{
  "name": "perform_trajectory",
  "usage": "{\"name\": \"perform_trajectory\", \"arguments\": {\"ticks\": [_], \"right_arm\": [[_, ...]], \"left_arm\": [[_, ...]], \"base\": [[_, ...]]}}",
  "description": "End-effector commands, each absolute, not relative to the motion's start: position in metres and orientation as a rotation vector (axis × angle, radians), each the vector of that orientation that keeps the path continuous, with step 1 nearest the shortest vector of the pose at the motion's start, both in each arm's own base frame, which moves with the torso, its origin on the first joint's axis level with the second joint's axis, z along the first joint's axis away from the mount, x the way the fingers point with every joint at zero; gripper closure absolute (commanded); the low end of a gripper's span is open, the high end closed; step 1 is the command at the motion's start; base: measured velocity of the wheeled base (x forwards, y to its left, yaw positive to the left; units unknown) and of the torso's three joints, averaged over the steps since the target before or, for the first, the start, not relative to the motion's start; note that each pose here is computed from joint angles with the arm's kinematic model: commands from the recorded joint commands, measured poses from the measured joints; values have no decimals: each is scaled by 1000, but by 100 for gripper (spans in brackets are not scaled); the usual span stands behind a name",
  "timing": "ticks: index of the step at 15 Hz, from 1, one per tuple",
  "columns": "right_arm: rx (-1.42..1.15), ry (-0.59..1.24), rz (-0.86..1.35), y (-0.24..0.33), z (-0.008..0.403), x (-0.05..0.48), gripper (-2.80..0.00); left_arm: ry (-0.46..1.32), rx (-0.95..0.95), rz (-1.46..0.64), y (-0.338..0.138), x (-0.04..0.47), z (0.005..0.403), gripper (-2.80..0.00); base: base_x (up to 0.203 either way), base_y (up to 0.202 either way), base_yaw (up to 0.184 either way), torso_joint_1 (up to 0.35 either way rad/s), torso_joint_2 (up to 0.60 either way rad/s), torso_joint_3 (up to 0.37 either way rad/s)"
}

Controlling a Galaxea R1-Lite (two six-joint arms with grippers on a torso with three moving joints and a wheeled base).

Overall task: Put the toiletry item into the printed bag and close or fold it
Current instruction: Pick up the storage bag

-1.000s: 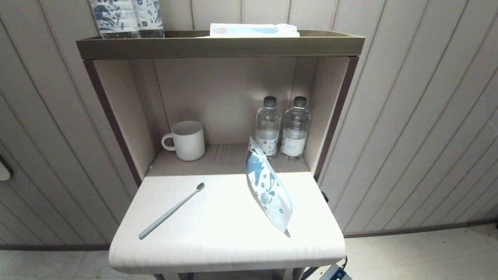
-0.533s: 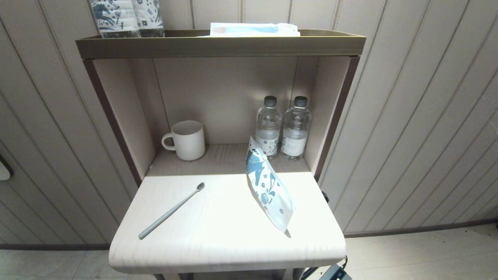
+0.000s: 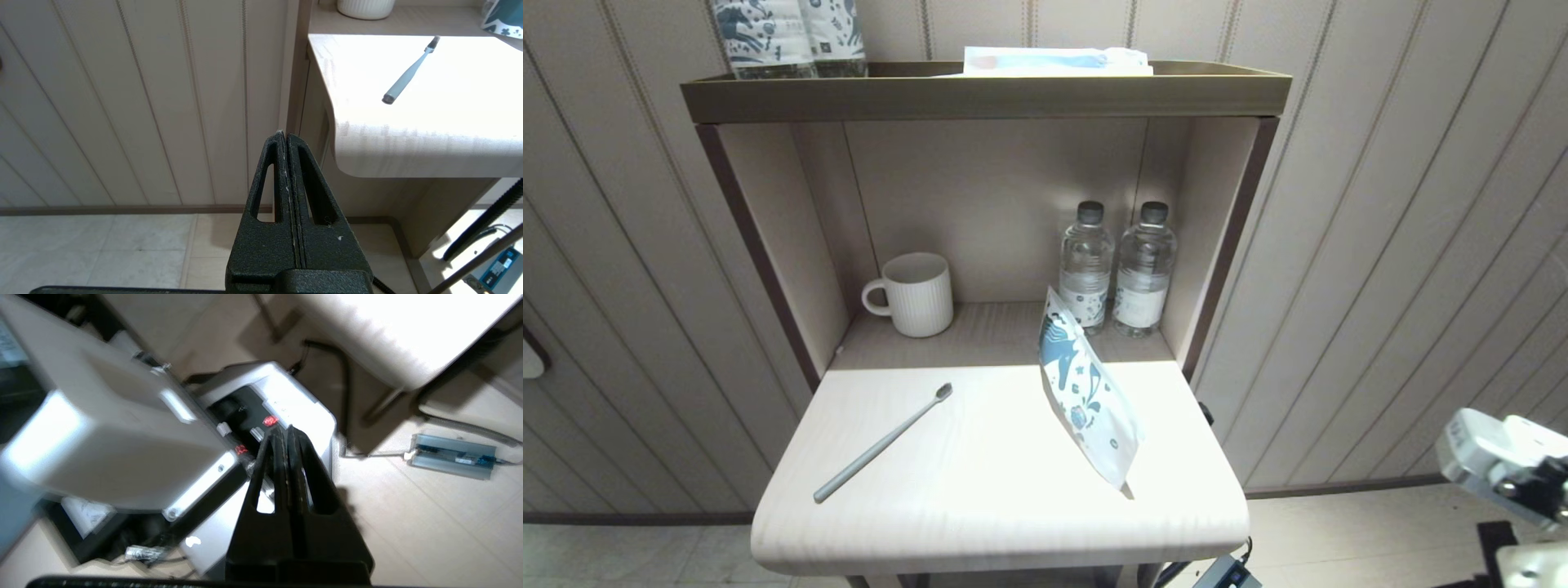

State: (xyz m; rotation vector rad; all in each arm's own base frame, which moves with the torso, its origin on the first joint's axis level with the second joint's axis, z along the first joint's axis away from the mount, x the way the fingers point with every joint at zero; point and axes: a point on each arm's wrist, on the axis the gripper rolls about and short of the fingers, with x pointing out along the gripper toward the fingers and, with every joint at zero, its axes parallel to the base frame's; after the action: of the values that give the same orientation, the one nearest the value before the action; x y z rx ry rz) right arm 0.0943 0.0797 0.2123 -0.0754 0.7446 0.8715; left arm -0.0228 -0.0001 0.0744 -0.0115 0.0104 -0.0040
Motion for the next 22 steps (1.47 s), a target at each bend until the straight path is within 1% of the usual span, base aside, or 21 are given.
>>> {"name": "perform_trajectory", "arguments": {"ticks": [1, 3, 5, 10, 11, 13, 16, 22], "right_arm": [[-172, 682, 796, 114, 192, 111, 0], [-217, 589, 721, 146, 175, 118, 0], [-216, 503, 701, 168, 166, 119, 0], [-208, 477, 698, 176, 171, 123, 0], [-208, 478, 697, 178, 171, 124, -280], [-200, 469, 696, 181, 175, 127, -280], [-203, 497, 673, 194, 169, 141, -280], [-182, 515, 570, 215, 161, 191, -280]], "left_arm": [[11, -12, -3, 0, -23, 74, 0], [11, -12, -4, 0, -23, 74, 0], [11, -12, -3, 0, -23, 74, 0], [11, -12, -3, 0, -23, 74, 0], [11, -12, -3, 0, -23, 74, 0], [11, -12, -3, 0, -23, 74, 0], [11, -12, -3, 0, -23, 74, 0], [11, -12, -3, 0, -23, 74, 0]], "base": [[0, 0, 0, 0, 0, 0], [0, 0, 0, 0, 0, 0], [0, 0, 0, 0, 0, 0], [0, 0, 0, 0, 0, 0], [0, 0, 0, 0, 0, 0], [0, 0, 0, 0, 0, 0], [0, 0, 0, 0, 0, 0], [0, 0, 0, 0, 0, 0]]}}
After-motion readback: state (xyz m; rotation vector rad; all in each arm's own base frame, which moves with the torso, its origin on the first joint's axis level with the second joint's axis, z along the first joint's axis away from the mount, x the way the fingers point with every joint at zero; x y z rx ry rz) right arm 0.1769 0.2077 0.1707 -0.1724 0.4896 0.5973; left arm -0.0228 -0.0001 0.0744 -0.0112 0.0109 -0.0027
